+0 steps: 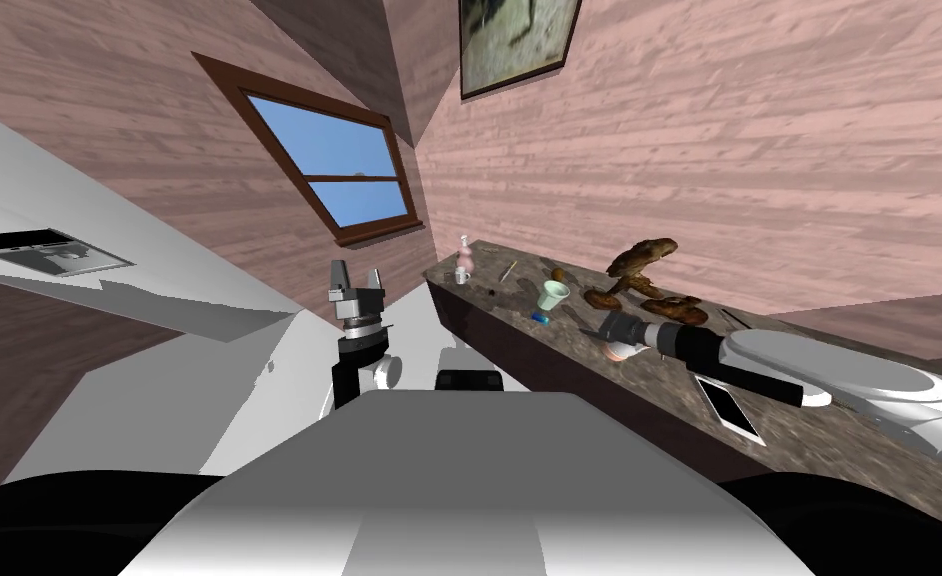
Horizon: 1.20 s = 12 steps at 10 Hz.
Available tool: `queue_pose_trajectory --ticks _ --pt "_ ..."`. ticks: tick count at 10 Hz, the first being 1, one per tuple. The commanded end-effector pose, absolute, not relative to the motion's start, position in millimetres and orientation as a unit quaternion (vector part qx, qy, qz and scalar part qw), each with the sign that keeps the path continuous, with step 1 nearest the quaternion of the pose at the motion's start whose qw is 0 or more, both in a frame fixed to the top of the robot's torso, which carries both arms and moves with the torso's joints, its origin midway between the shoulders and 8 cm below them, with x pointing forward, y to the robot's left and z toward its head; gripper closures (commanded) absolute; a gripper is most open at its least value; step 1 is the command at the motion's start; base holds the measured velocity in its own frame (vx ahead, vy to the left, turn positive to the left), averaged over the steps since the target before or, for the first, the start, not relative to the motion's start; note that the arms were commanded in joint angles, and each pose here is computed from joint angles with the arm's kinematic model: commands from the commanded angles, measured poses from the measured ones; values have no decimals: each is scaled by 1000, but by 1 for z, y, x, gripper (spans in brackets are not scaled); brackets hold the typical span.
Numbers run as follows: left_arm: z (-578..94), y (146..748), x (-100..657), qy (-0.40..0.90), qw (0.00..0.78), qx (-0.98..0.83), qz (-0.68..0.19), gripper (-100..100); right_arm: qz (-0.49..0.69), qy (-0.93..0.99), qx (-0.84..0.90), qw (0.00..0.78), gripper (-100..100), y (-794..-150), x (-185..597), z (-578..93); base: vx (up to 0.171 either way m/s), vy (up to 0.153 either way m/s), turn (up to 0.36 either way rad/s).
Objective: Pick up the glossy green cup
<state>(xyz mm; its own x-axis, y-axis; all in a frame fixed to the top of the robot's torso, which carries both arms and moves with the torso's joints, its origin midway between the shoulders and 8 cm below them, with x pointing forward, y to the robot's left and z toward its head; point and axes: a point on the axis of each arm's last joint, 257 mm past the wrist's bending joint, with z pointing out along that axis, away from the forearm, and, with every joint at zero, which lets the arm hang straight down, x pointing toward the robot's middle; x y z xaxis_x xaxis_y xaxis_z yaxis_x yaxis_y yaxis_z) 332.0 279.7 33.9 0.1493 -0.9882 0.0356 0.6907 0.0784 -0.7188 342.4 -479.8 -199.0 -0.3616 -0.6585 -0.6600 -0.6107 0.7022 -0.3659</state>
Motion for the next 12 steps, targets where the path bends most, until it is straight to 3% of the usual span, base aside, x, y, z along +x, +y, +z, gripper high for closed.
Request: queue_pose_trajectory --ticks 1,12 --pt "34 280 332 242 693 -307 -606 0 -37 821 -407 398 -100 -482 343 -198 47 30 15" --pt "34 280 332 242 693 -307 -606 0 -114 769 -576 252 -100 -517 357 -197 62 27 21"
